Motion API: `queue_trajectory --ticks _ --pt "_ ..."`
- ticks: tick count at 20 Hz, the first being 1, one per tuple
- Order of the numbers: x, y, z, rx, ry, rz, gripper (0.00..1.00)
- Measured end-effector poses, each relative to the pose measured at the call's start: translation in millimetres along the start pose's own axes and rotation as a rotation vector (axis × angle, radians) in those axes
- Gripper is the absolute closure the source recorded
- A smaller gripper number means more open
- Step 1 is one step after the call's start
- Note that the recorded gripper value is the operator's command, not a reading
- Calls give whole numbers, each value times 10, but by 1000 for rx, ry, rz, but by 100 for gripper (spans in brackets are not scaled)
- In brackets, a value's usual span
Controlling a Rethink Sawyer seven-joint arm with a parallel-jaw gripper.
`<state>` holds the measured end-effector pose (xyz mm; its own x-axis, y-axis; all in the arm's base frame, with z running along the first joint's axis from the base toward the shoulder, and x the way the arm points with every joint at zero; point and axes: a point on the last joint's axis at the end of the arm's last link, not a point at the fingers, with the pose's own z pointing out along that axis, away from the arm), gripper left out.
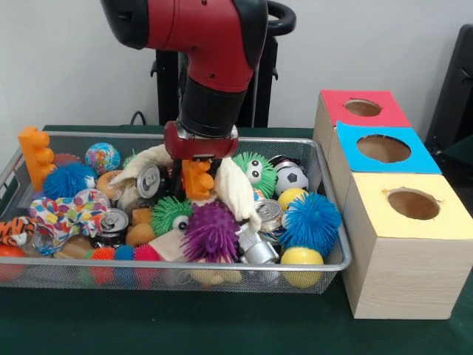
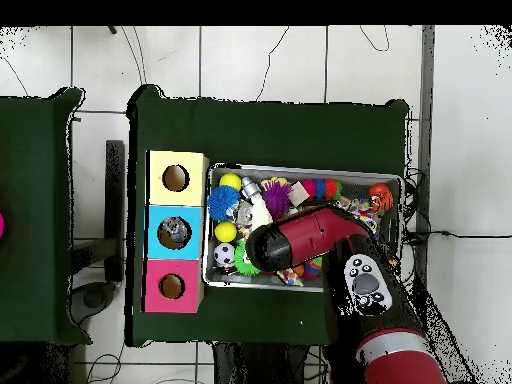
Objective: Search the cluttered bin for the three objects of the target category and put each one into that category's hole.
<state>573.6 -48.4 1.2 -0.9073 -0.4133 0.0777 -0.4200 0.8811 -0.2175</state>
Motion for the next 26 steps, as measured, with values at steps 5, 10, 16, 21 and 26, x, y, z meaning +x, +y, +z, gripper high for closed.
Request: queue_trajectory --ticks 5,10,16,21,26 --pt "128 -110 32 59 -10 -42 0" --pt "240 -285 39 106 -13 -47 0" --pt "262 -460 -12 123 -21 -17 0" --pt "204 -695 -93 31 -58 167 0" --pt "128 -954 -186 -74 -100 351 0"
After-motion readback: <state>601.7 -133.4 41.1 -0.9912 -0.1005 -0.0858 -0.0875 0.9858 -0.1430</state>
